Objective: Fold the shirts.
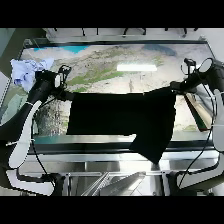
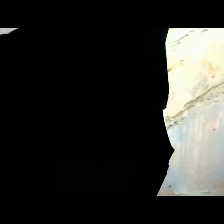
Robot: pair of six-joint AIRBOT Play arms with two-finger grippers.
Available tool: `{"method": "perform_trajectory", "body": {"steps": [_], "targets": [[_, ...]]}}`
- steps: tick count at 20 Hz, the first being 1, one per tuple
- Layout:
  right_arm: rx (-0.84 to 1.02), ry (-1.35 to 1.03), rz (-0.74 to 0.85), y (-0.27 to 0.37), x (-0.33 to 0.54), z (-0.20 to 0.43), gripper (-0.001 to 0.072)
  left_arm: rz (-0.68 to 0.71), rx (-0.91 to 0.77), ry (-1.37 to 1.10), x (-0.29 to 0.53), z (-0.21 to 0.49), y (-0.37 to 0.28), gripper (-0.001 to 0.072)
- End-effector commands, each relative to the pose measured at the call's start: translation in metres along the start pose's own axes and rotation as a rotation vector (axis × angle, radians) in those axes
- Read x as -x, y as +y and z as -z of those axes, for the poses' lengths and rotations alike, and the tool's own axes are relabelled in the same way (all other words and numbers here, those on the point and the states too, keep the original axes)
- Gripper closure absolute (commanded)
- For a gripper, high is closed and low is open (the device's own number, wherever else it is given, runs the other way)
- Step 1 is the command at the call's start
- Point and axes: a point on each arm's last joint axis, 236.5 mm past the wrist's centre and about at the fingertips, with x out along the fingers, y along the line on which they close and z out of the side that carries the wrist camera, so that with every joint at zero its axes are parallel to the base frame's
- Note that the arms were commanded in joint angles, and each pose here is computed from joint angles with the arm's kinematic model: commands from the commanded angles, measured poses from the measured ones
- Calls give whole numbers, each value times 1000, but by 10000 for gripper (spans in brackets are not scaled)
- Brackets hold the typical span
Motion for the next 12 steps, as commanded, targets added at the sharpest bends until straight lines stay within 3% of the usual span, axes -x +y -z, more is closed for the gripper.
{"method": "perform_trajectory", "body": {"steps": [1,3,4,5,6,7,12], "targets": [[-17,78,-5,-2,-19,23,692,7,-8,13,-12,8,-4,691],[-21,95,-6,-2,-23,29,690,8,-9,14,-13,8,-5,691],[-25,96,-9,-1,-23,29,593,8,-5,15,-14,8,-5,690],[-25,97,-9,-1,-22,30,158,7,7,19,-13,9,-5,632],[-23,100,-10,-1,-19,31,12,7,25,28,-11,10,-4,202],[-20,100,-10,1,-13,32,12,5,69,35,-7,10,-3,15],[-26,55,-16,2,30,39,12,121,198,162,28,29,0,16]]}}
